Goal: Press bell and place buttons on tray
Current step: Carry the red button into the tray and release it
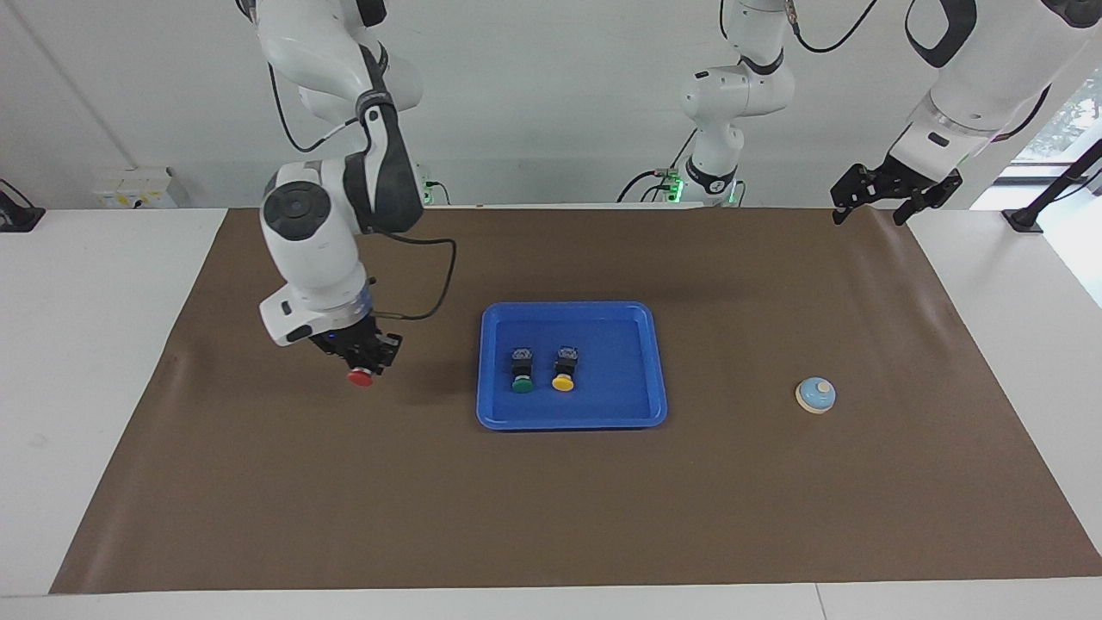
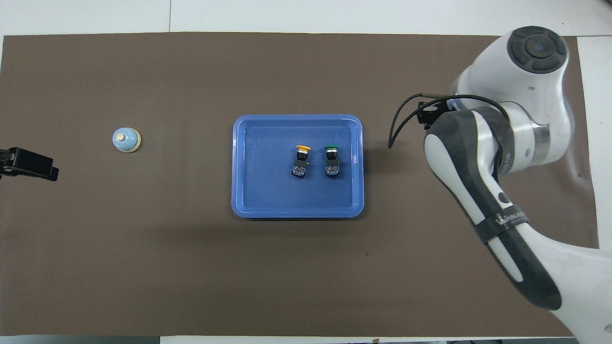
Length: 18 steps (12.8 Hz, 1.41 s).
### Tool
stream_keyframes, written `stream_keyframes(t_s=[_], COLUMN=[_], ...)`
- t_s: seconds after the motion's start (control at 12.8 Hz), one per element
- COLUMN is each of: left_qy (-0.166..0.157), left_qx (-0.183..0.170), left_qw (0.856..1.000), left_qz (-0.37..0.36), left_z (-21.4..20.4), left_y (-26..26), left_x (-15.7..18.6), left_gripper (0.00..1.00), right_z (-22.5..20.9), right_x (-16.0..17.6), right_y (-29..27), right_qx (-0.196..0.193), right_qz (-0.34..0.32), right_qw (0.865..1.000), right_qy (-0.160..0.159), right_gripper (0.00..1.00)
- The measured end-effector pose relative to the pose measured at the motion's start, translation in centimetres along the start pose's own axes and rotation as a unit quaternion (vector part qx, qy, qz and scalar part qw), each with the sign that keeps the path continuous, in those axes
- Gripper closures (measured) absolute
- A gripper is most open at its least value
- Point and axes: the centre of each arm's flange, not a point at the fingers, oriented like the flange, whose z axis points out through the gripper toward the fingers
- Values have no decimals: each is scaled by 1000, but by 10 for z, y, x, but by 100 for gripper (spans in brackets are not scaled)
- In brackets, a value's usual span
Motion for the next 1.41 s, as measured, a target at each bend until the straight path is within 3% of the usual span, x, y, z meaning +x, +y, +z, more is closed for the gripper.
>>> stream_keyframes(t_s=[0.16,0.63,0.94,1.25,1.41], left_qy=[0,0,0,0,0], left_qx=[0,0,0,0,0], left_qw=[1000,1000,1000,1000,1000], left_qz=[0,0,0,0,0], left_z=[0,0,0,0,0], left_y=[0,0,0,0,0], left_x=[0,0,0,0,0], left_gripper=[0,0,0,0,0], right_z=[-3,43,80,130,133], right_x=[-28,-122,-153,-163,-164], right_y=[-65,-246,-292,-305,-309], right_qx=[21,8,12,-14,-17], right_qz=[-3,-26,-48,-69,-72], right_qw=[1000,999,999,997,997], right_qy=[-9,-22,-12,-7,-6], right_gripper=[59,59,59,59,59])
